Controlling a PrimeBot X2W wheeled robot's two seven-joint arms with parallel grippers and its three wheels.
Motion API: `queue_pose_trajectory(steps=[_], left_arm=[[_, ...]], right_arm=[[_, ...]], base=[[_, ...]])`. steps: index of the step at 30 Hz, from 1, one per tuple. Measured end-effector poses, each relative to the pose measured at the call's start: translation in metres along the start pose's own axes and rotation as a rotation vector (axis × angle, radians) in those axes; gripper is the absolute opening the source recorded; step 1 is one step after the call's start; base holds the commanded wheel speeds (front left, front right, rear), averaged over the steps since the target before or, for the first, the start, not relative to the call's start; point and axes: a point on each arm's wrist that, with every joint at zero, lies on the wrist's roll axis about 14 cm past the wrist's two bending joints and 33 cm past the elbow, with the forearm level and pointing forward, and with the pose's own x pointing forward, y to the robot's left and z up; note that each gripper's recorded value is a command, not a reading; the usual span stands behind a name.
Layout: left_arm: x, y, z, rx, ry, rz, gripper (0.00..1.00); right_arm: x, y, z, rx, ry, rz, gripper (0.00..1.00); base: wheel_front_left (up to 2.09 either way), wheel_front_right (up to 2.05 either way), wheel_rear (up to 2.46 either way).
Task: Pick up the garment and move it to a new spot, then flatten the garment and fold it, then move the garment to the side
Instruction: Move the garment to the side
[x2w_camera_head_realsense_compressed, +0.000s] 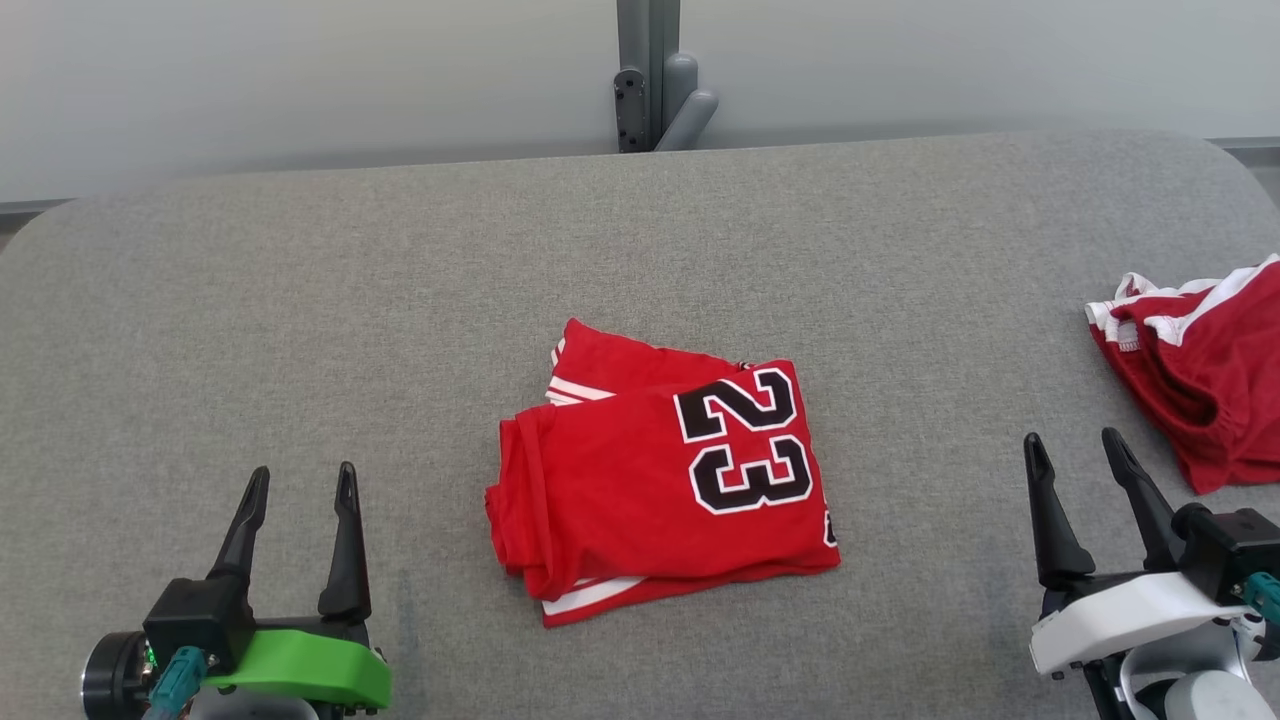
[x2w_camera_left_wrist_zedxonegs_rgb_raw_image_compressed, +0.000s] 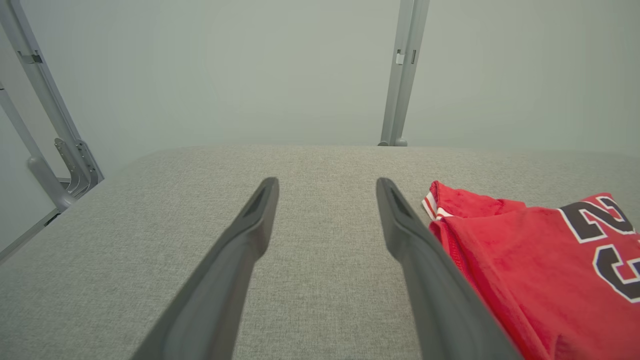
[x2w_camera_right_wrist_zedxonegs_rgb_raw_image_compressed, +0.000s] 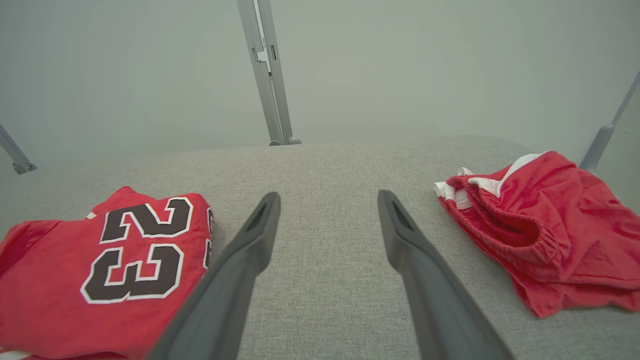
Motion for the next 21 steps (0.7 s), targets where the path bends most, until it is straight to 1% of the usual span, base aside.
queue_pose_trajectory(steps=[12,16,21], left_arm=[[-0.001,0.002,0.006,-0.001,-0.014,0.012,1.0],[-0.001,0.004,0.007,0.0,-0.017,0.018,1.0],[0.001,0.01,0.011,-0.001,-0.036,0.035,1.0]], right_arm=[[0.004,0.008,-0.004,0.007,0.021,0.022,1.0],[0.013,0.021,-0.013,0.008,0.052,0.072,1.0],[0.025,0.054,-0.04,0.039,0.142,0.175,1.0]], base=[[0.0,0.0,0.0],[0.0,0.0,0.0],[0.0,0.0,0.0]])
